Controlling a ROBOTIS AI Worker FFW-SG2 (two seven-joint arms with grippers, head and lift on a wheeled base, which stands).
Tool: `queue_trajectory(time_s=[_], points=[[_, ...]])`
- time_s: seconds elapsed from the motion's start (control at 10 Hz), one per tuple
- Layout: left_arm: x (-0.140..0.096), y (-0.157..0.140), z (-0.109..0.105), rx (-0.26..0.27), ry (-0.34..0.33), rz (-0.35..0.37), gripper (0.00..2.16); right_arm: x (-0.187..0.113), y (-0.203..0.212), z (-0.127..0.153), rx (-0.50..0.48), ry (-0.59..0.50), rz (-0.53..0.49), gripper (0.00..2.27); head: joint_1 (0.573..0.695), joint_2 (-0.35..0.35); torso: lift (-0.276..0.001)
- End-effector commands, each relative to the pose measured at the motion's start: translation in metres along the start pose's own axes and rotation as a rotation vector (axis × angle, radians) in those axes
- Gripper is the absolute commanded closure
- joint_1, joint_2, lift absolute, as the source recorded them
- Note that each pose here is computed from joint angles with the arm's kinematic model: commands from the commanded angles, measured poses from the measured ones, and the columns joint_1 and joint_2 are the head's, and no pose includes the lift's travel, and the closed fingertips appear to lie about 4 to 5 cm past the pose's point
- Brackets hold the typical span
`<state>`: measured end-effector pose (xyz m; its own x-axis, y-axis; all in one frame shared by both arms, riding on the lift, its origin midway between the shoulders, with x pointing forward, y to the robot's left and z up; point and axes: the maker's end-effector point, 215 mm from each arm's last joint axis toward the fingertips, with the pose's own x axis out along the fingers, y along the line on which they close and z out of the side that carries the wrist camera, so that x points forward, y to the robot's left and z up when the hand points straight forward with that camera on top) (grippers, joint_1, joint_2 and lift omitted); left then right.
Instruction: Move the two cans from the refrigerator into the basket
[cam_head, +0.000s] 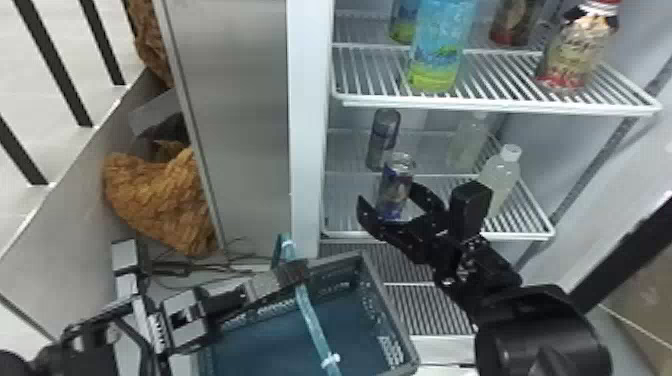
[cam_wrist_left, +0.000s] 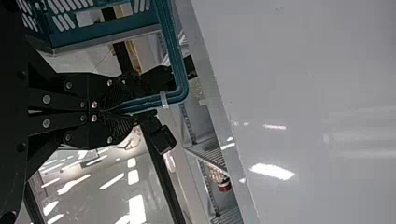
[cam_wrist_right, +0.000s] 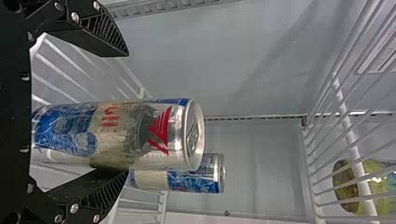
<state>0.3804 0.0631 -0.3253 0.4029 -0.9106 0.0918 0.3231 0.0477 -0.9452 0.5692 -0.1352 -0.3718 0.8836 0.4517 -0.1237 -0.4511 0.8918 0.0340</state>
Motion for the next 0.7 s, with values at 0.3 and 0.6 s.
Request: queue_trajectory(time_s=[0.3,0.6], points=[[0.000,-0.001,0.001,0.003,0.000,0.000,1.21,0.004,-0.009,-0.004,0.000,0.012,-0.016,0.61,0.695,-0.088,-0.219],[0.000,0.000,0.000,0.000,0.002,-0.001,1.21,0.002,-0.015,-0.003,-0.014,0.016,-0.032,1.29,0.695,-0.094,-0.219]])
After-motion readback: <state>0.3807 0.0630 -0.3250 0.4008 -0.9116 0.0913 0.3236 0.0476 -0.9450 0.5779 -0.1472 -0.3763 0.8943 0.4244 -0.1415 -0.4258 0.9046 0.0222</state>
